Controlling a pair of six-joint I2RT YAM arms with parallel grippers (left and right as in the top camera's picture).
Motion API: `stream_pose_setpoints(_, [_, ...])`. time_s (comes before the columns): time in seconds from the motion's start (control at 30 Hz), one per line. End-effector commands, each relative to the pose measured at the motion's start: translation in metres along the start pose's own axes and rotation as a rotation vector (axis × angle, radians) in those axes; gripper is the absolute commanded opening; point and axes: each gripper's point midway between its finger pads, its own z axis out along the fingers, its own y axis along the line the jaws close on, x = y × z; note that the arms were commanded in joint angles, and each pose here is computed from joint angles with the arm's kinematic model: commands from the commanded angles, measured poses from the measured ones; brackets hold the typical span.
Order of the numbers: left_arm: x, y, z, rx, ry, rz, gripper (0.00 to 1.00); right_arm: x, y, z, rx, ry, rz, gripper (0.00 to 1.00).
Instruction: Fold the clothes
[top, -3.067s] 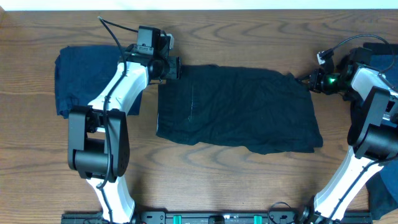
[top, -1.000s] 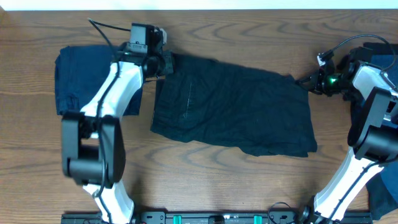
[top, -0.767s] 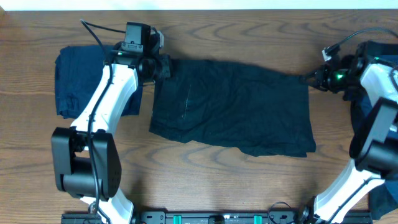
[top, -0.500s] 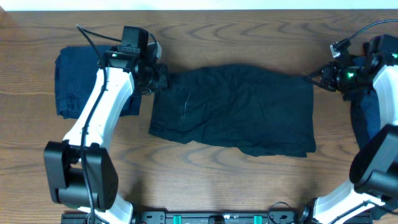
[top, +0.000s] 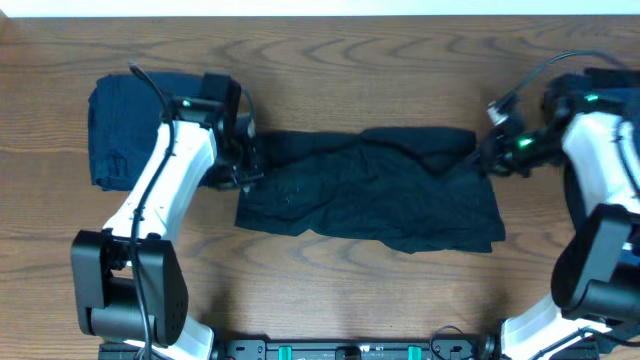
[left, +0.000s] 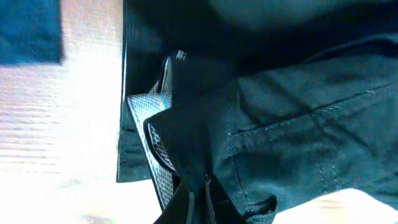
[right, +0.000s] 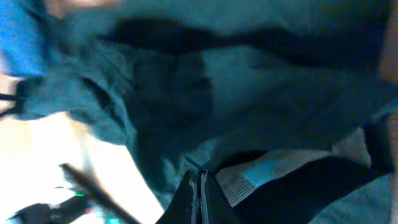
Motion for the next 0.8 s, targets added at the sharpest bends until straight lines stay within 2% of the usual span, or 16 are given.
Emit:
stream_pose_setpoints(0.0, [0.011,0.013,0.018,-0.031,0.018,-0.042,0.06,0.016,-0.029,0.021,0.219,0.042,0.071,0.01])
stream_pose_setpoints(0.07, [0.014,0.017,0.032,-0.030,0.012,-0.040,0.06,0.018,-0.041,0.033,0.296,0.032,0.071,0.01])
stream_pose_setpoints(0.37, [0.015,0.028,0.060,-0.040,-0.029,-0.032,0.06,0.021,-0.073,0.068,0.363,-0.068,0.079,0.01])
stream_pose_setpoints(0.5, [0.002,0.039,0.066,-0.096,-0.083,-0.027,0.06,0.016,-0.082,0.078,0.373,-0.129,0.055,0.01])
stream_pose_setpoints(0.77, [-0.023,0.041,0.100,-0.090,-0.137,-0.018,0.06,-0.004,-0.093,0.084,0.390,-0.265,0.046,0.01])
